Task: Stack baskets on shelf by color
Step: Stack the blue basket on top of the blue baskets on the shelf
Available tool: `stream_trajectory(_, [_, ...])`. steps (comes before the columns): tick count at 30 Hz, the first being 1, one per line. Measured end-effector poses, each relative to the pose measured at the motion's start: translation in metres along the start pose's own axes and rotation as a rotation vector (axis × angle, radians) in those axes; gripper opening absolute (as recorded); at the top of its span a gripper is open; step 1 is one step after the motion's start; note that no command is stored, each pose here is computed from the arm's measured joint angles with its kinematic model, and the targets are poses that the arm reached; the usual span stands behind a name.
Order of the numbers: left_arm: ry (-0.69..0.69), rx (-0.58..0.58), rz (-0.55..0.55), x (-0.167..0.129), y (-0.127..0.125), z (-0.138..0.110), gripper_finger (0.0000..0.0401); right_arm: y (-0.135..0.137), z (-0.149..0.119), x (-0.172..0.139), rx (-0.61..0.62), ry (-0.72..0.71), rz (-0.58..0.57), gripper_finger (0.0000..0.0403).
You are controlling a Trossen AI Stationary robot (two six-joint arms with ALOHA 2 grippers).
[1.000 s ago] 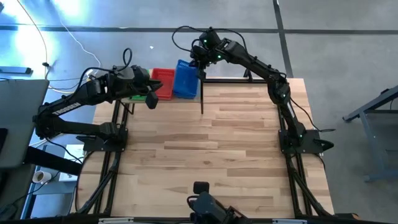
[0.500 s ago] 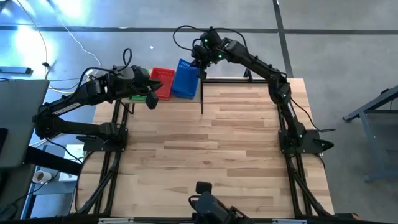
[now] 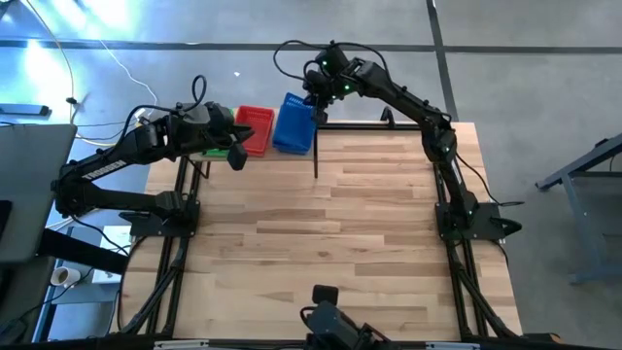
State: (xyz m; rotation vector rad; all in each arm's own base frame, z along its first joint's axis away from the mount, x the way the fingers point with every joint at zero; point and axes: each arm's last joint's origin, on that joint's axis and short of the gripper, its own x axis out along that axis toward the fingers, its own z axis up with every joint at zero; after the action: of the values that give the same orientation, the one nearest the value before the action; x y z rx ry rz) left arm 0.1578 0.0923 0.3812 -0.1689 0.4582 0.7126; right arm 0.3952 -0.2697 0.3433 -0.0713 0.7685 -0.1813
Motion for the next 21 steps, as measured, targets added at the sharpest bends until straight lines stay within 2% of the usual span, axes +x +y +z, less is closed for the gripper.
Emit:
stream_trajectory(15, [0.0, -0.044, 0.0, 0.0, 0.0, 0.0, 0.0062, 0.0027, -0.0026, -0.0064, -0.104, 0.046, 0.006, 0.0])
stream_trajectory(21, [0.0, -0.044, 0.0, 0.0, 0.0, 0.0, 0.0062, 0.0057, -0.001, -0.0056, -0.136, 0.042, 0.008, 0.0029])
